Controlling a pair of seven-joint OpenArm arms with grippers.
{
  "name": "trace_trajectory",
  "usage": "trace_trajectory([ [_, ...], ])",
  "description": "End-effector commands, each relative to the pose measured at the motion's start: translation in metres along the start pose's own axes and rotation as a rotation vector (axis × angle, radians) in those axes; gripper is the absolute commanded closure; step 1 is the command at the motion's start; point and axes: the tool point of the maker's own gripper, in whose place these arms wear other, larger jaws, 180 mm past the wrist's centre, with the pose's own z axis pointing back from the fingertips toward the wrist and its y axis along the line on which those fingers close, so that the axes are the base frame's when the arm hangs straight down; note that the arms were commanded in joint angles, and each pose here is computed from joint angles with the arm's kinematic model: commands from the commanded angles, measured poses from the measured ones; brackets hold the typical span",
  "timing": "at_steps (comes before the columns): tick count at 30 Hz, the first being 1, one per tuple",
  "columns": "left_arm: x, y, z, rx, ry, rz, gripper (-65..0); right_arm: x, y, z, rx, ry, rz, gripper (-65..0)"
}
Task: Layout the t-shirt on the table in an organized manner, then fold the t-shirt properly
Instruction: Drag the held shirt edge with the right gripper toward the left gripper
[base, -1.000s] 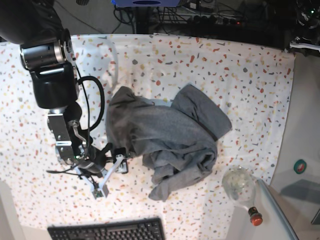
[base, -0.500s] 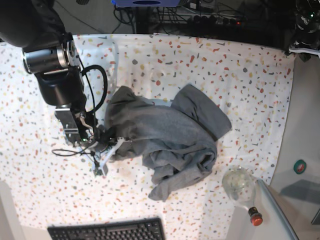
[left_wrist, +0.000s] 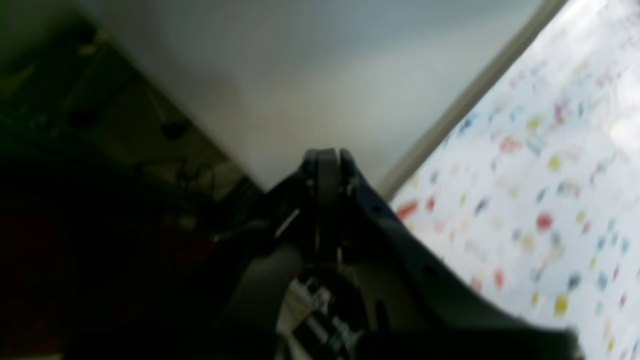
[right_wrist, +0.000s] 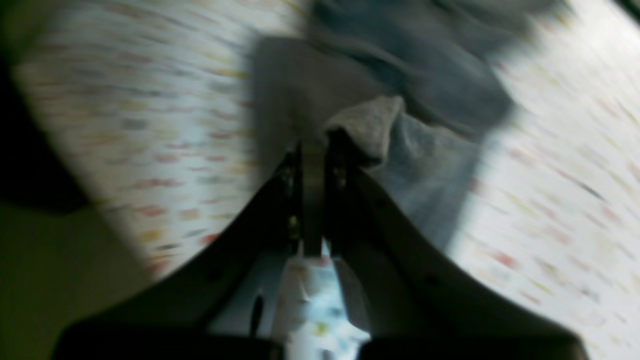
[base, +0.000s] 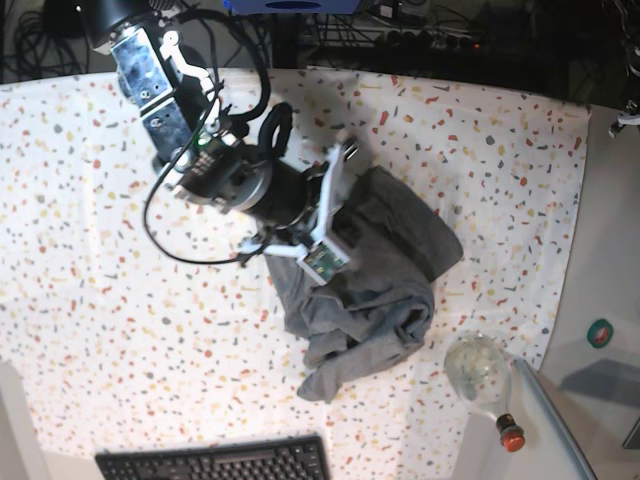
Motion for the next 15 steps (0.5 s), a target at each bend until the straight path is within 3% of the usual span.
trace_trajectory([
  [1,0.023,0.011,0.001,0.025,-0.062,-0.017,0.0,0.013,0.012,-0.002,0.028,-0.031,0.045,0.0],
  [7,0.043,0.020,0.002,0.047,-0.107,-0.008,0.0,-0.005,0.124,-0.030,0.317,0.059,0.299,0.0],
  [13,0.037,0.016,0.002,0.039,-0.098,0.005,0.0,-0.029,0.200,-0.031,0.497,0.115,0.462,0.0],
  [15,0.028,0.015,0.002,0.038,-0.067,0.015,0.0,-0.026,0.199,-0.031,0.494,0.106,0.475,-9.0],
])
